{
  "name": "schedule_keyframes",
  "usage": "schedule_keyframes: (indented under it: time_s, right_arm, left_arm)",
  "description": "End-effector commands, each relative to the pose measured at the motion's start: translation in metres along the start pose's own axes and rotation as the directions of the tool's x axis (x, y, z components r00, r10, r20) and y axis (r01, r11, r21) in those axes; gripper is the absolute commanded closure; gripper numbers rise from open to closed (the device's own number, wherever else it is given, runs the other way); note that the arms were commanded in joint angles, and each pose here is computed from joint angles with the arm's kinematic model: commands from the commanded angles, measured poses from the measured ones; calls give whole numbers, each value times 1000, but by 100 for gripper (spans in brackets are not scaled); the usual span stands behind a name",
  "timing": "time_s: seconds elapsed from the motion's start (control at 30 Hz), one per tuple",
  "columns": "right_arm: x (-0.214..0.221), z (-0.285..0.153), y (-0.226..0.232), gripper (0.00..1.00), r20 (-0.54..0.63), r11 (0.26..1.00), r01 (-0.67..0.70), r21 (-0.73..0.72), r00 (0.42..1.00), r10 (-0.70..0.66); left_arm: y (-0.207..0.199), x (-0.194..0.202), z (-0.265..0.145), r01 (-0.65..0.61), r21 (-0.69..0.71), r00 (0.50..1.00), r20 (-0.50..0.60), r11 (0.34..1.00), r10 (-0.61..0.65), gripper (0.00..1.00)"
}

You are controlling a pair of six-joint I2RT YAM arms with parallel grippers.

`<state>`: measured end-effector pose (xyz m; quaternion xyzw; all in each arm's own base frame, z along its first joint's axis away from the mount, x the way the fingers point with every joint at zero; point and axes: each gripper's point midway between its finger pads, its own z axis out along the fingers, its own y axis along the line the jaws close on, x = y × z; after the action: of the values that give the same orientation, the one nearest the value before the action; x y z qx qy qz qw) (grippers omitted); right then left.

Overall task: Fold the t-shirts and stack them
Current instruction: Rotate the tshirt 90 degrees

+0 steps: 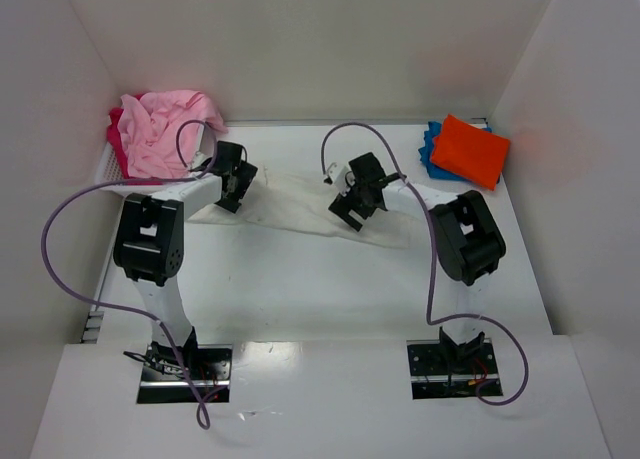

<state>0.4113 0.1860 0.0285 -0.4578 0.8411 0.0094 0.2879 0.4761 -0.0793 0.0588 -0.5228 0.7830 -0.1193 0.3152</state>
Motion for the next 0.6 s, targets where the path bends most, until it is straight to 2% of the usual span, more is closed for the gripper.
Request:
schedule_keyframes:
  time_s: [0.0,0.13,0.27,0.4,0.57]
  right_arm:
    - [6,-22,60,0,-18,990,-17,-142,1000,14]
    - [8,-28,97,0,-29,974,-19,-226,999,12]
    - [6,-32,140,0,-33,953,-9,-303,999,-1]
    - [4,-47,165,0,-18,933,-22,-360,1000,17]
    - [-6,-77,181,0,31,925,-52,-377,997,69]
  left_arm:
    - [1,-8,4,17,-33,999,48,999,-16,1]
    - [12,-10,10,3,-61,998,55,998,0,1]
    - [21,-5,25,-65,-105,998,18,992,67,1]
    - [27,5,37,-186,-158,983,-38,970,182,1]
    - [28,14,40,-233,-169,972,-53,957,228,1]
